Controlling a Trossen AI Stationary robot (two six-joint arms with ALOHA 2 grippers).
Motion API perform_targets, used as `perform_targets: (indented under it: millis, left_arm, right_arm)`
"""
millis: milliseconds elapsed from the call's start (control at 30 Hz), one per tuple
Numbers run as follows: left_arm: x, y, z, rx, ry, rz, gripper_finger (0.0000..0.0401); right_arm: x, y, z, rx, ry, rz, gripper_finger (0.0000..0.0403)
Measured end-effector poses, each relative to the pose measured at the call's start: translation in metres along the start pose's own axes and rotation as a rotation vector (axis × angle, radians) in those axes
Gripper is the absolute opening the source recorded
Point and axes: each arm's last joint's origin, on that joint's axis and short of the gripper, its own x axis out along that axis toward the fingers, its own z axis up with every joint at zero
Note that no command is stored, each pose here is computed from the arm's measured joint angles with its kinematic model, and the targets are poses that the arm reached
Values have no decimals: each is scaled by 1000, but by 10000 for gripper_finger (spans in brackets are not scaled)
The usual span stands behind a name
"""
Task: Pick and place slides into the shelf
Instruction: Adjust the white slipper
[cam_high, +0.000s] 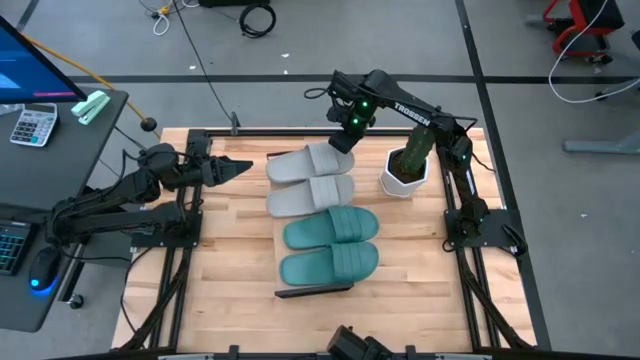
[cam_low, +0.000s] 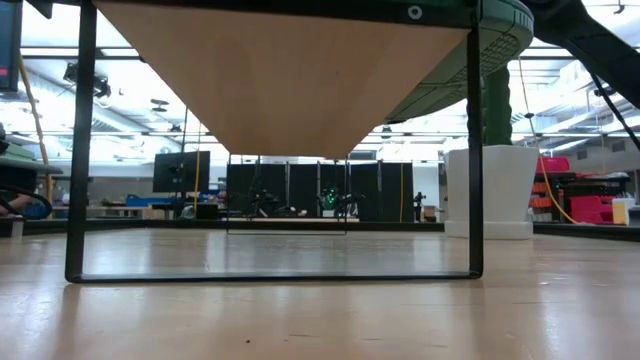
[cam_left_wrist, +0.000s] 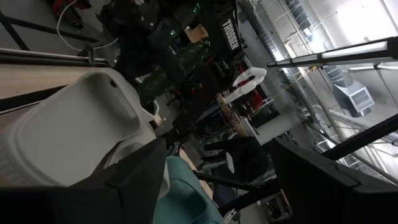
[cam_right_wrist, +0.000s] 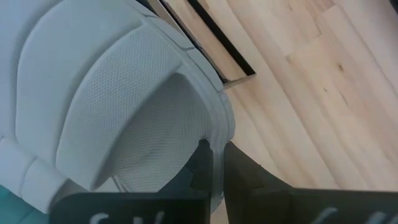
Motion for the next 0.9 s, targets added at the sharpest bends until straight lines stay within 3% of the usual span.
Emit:
perform_targets:
  millis: [200,400,900]
  left_arm:
    - [0,0,0,2,0,1,293]
    - [0,0,0,17,-14,10,293]
    - [0,2,-1,25,-4,29,293]
  right_arm:
    - [1,2,0,-13,4,6,17]
    - [-1,4,0,-61,-7,-74,16]
    - [-36,22,2,-147,-175,-148,16]
